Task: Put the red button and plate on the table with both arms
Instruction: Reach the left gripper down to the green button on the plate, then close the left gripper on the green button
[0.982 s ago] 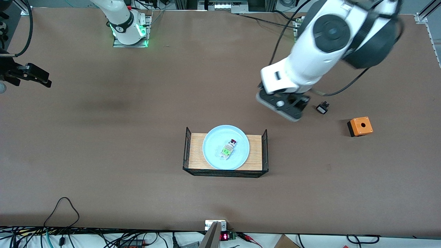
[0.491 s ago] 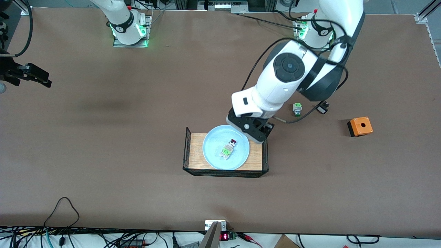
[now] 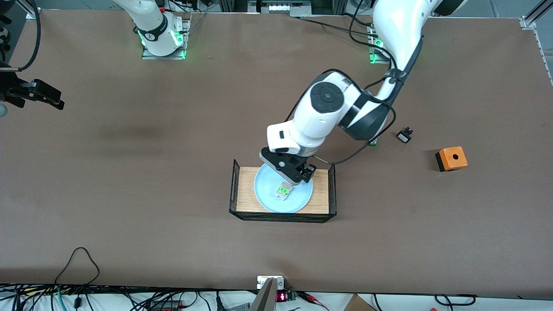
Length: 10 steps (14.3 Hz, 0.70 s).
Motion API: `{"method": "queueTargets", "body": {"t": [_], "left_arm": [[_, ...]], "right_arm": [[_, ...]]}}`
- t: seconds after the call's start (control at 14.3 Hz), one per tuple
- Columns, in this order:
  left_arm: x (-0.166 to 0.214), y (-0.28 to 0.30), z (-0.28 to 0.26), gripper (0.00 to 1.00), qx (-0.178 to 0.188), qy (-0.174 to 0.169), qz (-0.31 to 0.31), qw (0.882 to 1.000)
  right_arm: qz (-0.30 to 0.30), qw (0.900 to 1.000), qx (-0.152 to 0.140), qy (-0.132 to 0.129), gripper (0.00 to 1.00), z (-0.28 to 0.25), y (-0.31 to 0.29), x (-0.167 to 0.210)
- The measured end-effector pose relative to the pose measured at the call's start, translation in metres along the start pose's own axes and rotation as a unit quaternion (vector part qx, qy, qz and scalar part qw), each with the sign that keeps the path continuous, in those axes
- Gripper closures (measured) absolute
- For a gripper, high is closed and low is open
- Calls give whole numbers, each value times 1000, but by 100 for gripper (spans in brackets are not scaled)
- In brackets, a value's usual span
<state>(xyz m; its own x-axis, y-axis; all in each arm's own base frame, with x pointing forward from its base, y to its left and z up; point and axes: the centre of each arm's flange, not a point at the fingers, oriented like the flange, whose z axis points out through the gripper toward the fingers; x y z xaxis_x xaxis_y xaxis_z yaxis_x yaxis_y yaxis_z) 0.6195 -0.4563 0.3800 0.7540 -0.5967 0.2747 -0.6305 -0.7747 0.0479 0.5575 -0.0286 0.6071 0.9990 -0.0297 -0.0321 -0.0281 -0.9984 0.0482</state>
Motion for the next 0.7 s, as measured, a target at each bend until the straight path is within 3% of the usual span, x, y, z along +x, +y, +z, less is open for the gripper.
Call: {"method": "queueTargets", "body": {"t": [0.56, 0.7], "left_arm": [[0, -6, 43, 0, 19, 25, 12, 999], [-1, -8, 48, 4, 19, 26, 12, 999]], "right_arm": [[1, 1000, 0, 0, 0, 0, 2, 0], [1, 1000, 0, 0, 0, 0, 2, 0]]}}
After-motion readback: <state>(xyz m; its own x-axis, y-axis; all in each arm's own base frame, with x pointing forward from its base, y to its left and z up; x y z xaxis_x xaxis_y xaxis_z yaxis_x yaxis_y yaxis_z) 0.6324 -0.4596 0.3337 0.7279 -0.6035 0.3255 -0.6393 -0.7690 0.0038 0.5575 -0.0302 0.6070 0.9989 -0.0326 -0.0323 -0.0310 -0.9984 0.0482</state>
